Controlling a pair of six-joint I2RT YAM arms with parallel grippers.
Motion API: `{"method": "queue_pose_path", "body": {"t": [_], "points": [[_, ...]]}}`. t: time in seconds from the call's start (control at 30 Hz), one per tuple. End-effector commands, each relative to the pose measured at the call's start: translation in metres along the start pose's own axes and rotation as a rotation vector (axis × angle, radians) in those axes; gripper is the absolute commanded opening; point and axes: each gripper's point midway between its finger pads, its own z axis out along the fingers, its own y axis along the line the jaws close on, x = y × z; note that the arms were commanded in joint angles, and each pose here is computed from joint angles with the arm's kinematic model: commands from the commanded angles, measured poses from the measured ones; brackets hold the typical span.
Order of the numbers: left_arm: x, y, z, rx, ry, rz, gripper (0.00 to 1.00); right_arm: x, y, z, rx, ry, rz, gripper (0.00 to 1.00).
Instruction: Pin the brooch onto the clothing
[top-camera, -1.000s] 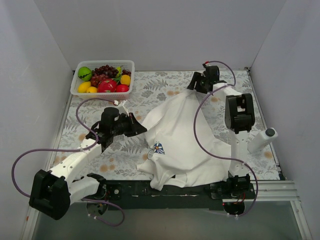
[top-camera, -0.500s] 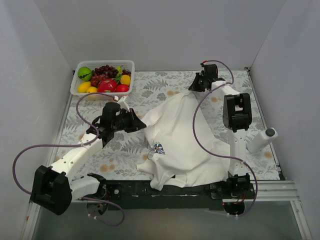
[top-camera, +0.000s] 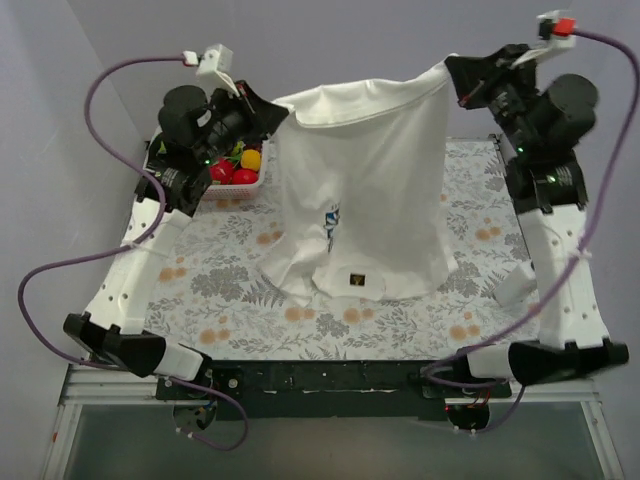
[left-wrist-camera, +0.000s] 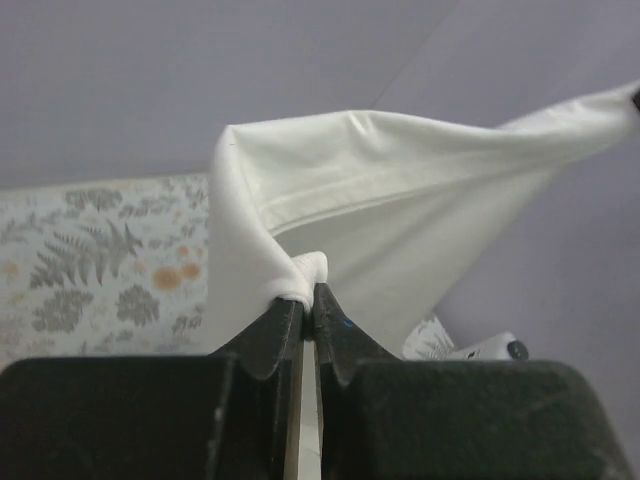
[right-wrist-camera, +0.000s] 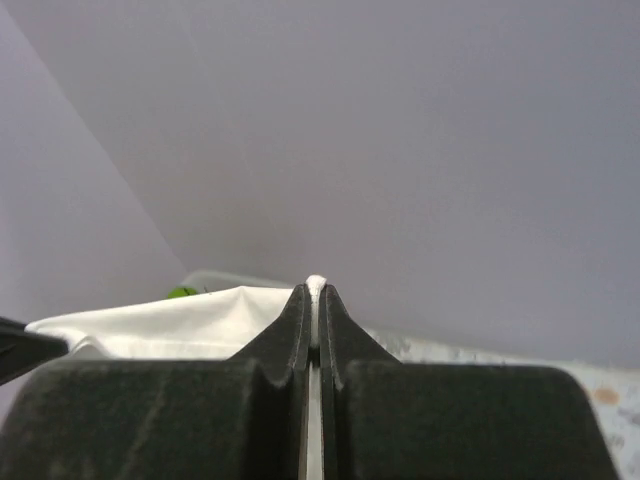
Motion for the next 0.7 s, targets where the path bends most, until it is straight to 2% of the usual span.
{"method": "queue_pose_path", "body": {"t": [0.0,0.2,0.4,0.53,0.67], "points": [[-0.080,-0.055,-0.070,0.078,-0.207,0.078,0.00,-0.069,0.033,-0.065,-0.001,-0.199,-0.083,0.01],[-0.087,-0.103,-0.137,0.247,-0.250,0.083,0.00,-0.105,0.072,-0.148,-0.043,-0.356,-0.114,0.01],[-0.100,-0.131,-0.191,0.319,-0.312,0.109,0.00,-0.125,0.098,-0.200,-0.081,-0.449,-0.136,0.01],[-0.112,-0.145,-0.205,0.352,-0.337,0.119,0.00,-0.133,0.100,-0.211,-0.067,-0.472,-0.155,0.01],[-0.106,-0.130,-0.178,0.300,-0.289,0.110,0.00,-0.125,0.085,-0.198,-0.014,-0.449,-0.156,0.01]]}}
